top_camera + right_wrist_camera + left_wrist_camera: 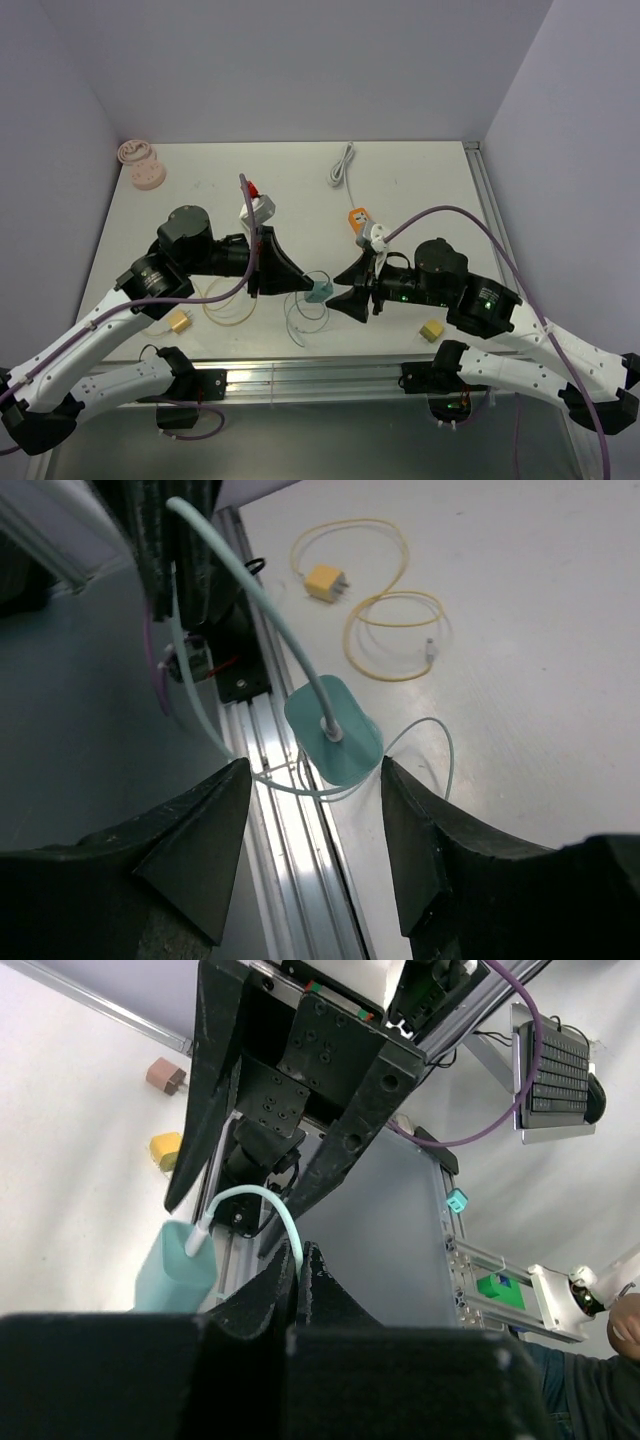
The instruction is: Insert the plug
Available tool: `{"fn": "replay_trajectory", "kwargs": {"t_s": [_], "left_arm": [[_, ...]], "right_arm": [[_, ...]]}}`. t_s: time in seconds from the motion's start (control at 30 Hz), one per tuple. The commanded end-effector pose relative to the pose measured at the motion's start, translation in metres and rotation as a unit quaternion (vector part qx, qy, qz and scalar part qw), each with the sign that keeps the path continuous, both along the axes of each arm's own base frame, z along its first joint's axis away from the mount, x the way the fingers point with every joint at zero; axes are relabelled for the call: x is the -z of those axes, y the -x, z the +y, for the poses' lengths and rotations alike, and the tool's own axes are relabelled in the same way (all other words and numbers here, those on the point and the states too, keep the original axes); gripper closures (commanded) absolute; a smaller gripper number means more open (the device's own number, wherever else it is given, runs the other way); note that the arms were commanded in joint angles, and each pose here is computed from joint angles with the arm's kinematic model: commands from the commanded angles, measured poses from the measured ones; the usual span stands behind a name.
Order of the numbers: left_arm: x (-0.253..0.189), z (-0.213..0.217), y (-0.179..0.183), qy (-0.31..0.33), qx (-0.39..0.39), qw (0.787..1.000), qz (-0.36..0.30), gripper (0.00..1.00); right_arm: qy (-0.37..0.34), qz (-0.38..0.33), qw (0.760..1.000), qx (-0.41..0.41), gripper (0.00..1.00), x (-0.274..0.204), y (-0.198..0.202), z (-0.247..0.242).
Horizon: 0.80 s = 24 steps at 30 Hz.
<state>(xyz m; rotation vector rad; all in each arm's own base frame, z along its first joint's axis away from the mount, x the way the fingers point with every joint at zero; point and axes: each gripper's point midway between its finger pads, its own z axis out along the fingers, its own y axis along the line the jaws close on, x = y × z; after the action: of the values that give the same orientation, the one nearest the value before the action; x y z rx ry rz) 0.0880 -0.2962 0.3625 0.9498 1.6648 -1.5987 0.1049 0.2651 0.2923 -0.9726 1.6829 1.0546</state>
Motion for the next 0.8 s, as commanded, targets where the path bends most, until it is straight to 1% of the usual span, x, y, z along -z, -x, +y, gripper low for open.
{"fn": "replay_trajectory", "kwargs": {"t_s": [0.0,0.1,0.27,0.33,0.4,0.43,0.6,0.63,0.77], "left_arm": [[-0.028,0.008,0.013,0.03,0.02,0.998,-0.045,1.0],[-0.03,0.009,0.017,0.034,0.029,0.998,-0.047,1.0],[-0.032,0.011,0.021,0.037,0.037,0.997,-0.048,1.0],[-0.033,0.012,0.023,0.041,0.042,0.997,-0.05,1.0],[-0.034,0.013,0.025,0.043,0.046,0.997,-0.049,1.0],[-0.036,0.014,0.027,0.047,0.049,0.996,-0.052,1.0],[-0.038,0.013,0.027,0.048,0.052,0.996,-0.052,1.0],[-0.038,0.013,0.027,0.048,0.055,0.996,-0.051,1.0],[-0.041,0.012,0.029,0.056,0.065,0.995,-0.049,1.0]], "right_arm": [[0.003,-0.018,0.996,-0.083,0.39,-0.011,0.022,0.007],[0.015,-0.013,0.994,-0.107,0.4,-0.005,0.026,0.012],[0.005,-0.024,0.991,-0.134,0.41,-0.012,0.031,0.018],[0.004,-0.024,0.99,-0.139,0.41,-0.014,0.032,0.019],[0.006,-0.028,0.992,-0.125,0.42,-0.016,0.027,0.018],[0.011,-0.041,0.991,-0.128,0.42,-0.015,0.026,0.018],[0.006,-0.046,0.988,-0.149,0.46,-0.019,0.031,0.02],[0.012,-0.044,0.987,-0.152,0.48,-0.016,0.031,0.021],[0.014,-0.041,0.985,-0.167,0.48,-0.015,0.033,0.025]]}}
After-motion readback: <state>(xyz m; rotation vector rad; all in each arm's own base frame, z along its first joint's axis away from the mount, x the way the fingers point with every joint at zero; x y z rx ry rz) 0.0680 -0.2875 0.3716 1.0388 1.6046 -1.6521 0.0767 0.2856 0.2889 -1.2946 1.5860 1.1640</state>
